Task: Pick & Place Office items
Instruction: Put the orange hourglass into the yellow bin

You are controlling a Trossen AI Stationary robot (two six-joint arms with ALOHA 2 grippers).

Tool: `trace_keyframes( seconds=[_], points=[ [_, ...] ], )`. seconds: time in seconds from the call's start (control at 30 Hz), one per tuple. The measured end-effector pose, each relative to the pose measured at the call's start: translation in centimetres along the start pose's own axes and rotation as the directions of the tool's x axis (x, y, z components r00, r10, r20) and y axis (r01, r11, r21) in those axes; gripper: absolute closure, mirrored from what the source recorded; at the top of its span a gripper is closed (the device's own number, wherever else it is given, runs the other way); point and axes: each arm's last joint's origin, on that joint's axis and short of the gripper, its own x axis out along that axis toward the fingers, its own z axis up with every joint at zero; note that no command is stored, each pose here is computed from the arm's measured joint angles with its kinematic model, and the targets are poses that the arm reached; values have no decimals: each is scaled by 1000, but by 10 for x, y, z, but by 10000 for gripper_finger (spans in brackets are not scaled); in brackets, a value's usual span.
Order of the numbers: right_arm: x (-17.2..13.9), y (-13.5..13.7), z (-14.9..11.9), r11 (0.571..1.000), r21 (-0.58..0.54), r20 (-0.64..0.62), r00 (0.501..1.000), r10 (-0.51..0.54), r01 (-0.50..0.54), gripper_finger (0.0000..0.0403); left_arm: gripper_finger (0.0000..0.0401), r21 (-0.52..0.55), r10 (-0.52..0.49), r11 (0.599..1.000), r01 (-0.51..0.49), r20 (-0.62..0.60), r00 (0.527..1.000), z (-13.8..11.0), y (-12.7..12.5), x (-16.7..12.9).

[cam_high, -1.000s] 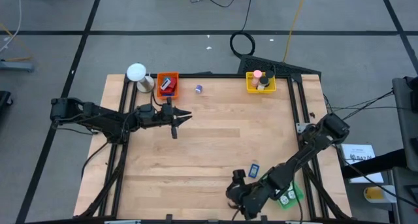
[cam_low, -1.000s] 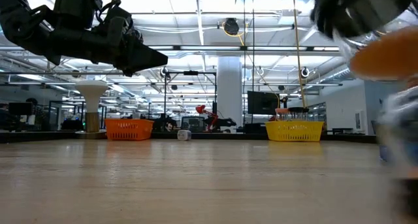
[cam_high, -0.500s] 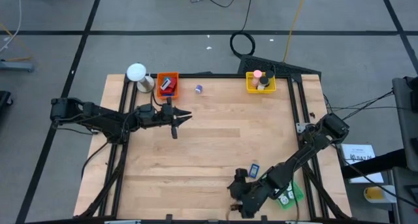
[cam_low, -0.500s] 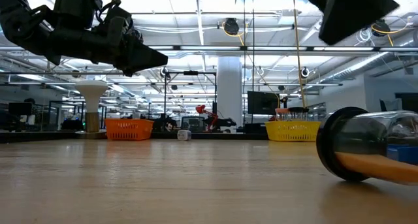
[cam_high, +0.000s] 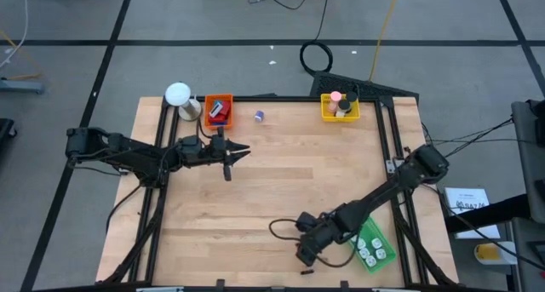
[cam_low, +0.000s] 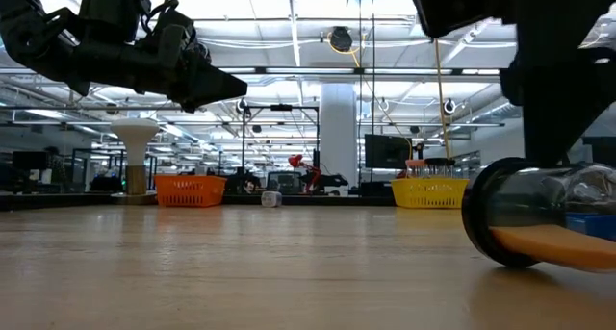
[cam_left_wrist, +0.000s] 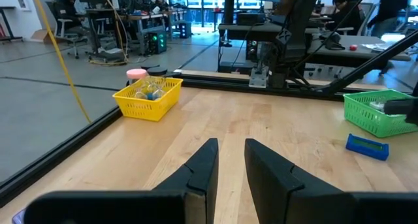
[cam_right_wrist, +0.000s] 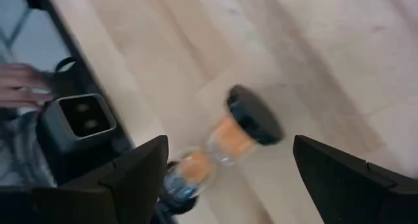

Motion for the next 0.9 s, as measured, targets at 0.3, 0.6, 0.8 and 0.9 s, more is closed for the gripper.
trace_keyframes(
  seconds=[0.3, 0.6, 0.8, 0.9],
  points=[
    [35, -6, 1, 1000, 26, -84, 996, -2, 4, 83, 325, 0, 0, 1000, 0, 0, 1000, 0, 0, 0],
    [43, -9, 0, 1000, 6, -129, 992, -16, 17, 132, 325, 0, 0, 1000, 0, 1, 1000, 0, 0, 0],
    [27, -7, 2, 987, -160, -124, 992, 0, -20, 177, 325, 0, 0, 1000, 0, 1, 1000, 0, 0, 0],
    [11, -1, 0, 955, -289, -109, 993, 36, -66, 180, 325, 0, 0, 1000, 0, 1, 1000, 0, 0, 0]
  ],
)
